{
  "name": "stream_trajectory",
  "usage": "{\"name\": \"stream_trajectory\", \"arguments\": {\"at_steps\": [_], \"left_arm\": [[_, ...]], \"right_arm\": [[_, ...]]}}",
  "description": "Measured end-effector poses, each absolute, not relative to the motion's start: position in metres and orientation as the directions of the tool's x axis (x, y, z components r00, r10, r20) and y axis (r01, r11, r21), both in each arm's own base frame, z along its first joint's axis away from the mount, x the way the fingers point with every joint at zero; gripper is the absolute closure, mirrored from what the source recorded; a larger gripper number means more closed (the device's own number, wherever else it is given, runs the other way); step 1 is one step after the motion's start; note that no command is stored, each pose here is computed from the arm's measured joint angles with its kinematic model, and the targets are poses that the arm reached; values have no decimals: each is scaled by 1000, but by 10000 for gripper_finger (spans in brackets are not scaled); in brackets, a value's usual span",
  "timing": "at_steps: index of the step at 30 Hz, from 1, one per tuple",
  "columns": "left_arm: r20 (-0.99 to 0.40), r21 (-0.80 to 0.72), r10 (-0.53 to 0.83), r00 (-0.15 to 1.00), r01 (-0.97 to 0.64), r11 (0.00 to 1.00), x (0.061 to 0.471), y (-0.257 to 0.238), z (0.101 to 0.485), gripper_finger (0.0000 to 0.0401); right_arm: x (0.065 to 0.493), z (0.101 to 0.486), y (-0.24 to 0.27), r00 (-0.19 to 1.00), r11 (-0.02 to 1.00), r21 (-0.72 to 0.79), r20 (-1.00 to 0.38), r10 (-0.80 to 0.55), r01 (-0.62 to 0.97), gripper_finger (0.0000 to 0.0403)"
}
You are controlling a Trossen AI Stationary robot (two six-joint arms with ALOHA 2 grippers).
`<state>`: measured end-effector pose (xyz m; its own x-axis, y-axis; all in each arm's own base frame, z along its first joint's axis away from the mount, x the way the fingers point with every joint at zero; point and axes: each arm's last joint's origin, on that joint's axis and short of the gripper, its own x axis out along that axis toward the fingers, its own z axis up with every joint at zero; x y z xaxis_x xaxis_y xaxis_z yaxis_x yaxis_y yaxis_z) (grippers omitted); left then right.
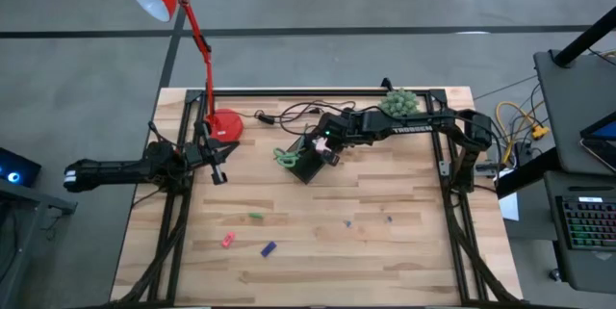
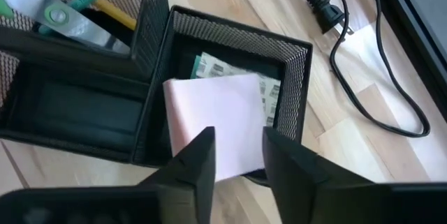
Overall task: Pick and place office supplies into organizer
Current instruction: Put the pink sticky notes into the black desk organizer
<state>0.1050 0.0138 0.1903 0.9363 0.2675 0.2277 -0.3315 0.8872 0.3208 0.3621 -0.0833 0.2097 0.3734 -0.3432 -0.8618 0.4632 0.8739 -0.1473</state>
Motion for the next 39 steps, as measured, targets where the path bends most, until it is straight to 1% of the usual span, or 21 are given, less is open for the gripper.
{"name": "stream_trajectory", "arguments": {"at_steps": [4,8,13,16,18,22,27,30,33,38,39], "left_arm": [[228,321,268,936,-332,887,105,14,190,401],[227,321,268,936,-332,887,105,14,190,401],[228,321,268,936,-332,887,105,14,190,401],[228,321,268,936,-332,887,105,14,190,401],[228,321,268,936,-332,887,105,14,190,401],[228,321,268,936,-332,887,105,14,190,401],[227,321,268,936,-332,887,105,14,190,401],[228,321,268,936,-332,887,105,14,190,401],[228,321,268,936,-332,887,105,14,190,401],[227,321,267,936,-331,887,105,14,190,401],[227,321,268,936,-332,887,105,14,190,401]], "right_arm": [[364,211,-84,392,872,-140,-852,-347,468,269],[366,212,-84,412,872,-133,-841,-351,472,254],[366,216,-83,398,875,-135,-851,-343,464,251],[364,217,-77,382,895,-122,-873,-302,430,255],[364,215,-70,374,922,-111,-891,-257,370,259],[359,204,-50,335,975,-102,-928,-165,198,270],[354,192,-33,311,987,-135,-937,-158,92,284],[351,183,-31,304,980,-185,-932,-198,71,299],[348,175,-33,299,969,-235,-922,-248,78,325],[346,165,-39,336,967,-248,-907,-254,60,382],[347,164,-39,348,968,-245,-904,-247,51,388]]}}
